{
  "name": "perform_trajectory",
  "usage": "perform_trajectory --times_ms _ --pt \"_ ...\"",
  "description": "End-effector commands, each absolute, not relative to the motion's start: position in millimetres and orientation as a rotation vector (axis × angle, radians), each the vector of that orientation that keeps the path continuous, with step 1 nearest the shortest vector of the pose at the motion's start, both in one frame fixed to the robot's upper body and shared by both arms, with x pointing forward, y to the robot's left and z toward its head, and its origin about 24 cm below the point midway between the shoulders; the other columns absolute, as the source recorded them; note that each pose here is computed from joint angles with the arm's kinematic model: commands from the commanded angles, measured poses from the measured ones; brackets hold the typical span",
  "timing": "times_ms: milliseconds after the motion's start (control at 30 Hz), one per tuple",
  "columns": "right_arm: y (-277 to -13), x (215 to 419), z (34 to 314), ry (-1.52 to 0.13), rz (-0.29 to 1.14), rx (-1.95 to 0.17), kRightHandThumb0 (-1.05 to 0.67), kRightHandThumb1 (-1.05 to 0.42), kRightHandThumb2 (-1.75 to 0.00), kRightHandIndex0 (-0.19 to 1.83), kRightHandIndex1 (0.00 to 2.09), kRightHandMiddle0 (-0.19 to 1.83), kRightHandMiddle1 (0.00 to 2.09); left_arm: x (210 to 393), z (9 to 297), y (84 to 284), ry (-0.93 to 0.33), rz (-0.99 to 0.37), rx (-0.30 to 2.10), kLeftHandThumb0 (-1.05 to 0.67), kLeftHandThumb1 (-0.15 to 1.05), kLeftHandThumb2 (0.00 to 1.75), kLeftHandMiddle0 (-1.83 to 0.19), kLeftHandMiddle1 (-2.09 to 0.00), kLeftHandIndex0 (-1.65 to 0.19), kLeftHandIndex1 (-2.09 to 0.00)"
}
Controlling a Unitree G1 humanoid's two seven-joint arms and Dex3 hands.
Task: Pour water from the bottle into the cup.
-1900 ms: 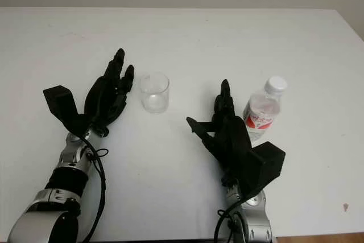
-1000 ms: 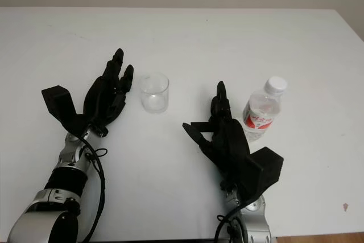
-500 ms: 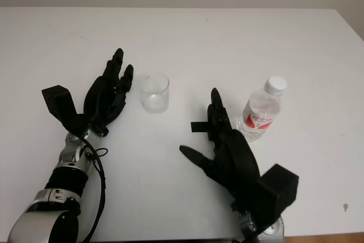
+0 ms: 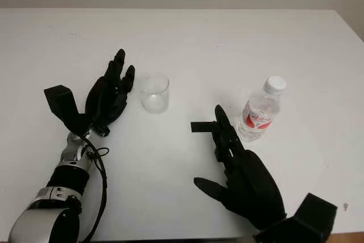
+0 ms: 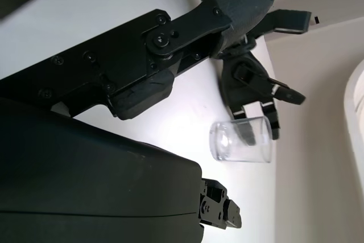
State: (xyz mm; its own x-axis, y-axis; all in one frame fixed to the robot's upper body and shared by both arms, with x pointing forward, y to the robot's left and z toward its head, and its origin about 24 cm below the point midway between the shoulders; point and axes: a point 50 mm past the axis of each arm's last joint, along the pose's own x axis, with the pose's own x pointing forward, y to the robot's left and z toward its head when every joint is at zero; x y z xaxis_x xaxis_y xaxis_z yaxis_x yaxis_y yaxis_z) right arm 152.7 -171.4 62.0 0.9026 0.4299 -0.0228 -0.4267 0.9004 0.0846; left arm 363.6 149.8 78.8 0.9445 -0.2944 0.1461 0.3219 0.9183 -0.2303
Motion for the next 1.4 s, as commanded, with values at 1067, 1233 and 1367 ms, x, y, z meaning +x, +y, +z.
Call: perform_trajectory --times_ms 1067,1233,1367 --pt "-274 58 59 0.257 0.418 -0.036 -0.88 -0.93 -0.05 -0.19 0.01 -0.19 0.03 377.0 88 140.7 -0.120 -0.377 -0.258 -0.86 1.05 0.78 0.19 0.00 0.19 0.00" --pt "-280 56 60 0.241 0.346 -0.068 -0.88 -0.93 -0.05 -0.19 0.00 -0.18 0.04 377.6 88 142.4 -0.115 -0.362 -0.260 -0.86 1.05 0.80 0.19 0.00 0.19 0.00" --pt "-283 57 63 0.222 0.315 -0.098 -0.87 -0.94 -0.06 -0.19 0.00 -0.19 0.01 378.0 89 144.8 -0.115 -0.364 -0.254 -0.87 1.05 0.81 0.19 0.00 0.19 0.00"
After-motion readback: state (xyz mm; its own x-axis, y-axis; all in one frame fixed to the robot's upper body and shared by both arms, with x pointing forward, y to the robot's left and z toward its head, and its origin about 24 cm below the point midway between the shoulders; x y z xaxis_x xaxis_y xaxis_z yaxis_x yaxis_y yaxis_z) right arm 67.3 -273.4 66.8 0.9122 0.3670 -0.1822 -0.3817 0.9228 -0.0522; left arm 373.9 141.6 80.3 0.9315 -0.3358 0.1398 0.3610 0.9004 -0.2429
